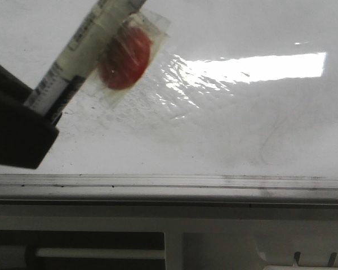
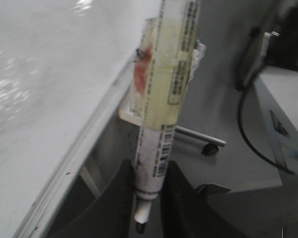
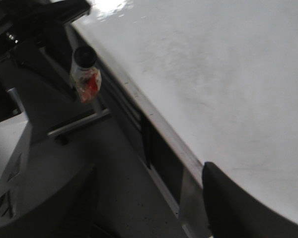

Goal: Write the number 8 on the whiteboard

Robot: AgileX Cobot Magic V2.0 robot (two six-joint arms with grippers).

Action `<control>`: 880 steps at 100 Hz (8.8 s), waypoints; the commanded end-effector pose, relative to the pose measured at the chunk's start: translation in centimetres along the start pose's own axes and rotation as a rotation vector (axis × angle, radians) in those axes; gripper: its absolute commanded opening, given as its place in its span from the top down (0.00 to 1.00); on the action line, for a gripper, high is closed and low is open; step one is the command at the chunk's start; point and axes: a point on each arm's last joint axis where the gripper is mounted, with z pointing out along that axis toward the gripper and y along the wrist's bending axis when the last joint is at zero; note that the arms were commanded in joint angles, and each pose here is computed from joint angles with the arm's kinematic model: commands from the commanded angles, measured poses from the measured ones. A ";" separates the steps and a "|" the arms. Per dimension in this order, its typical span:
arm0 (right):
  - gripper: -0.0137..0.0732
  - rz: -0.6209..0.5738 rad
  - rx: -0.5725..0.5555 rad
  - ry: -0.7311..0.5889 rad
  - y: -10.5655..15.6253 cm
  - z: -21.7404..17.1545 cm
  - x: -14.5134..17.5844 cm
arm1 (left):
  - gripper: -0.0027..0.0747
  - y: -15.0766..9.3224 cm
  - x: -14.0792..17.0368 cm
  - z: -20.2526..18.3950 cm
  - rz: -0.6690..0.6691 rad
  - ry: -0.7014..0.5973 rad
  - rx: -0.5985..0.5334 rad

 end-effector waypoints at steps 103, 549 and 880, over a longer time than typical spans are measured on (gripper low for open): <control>0.92 0.019 -0.264 -0.111 3.1 10.1 -3.5 | 0.99 -1.0 -1.6 -0.5 0.129 -0.074 0.031; 0.92 -0.261 -0.038 0.158 3.1 7.2 -8.1 | 0.46 -0.8 -3.2 -2.1 -0.021 -0.352 0.045; 0.89 -0.299 -0.033 -0.317 2.7 -1.8 -10.8 | 0.99 7.6 -2.0 6.5 -0.465 -0.102 -0.560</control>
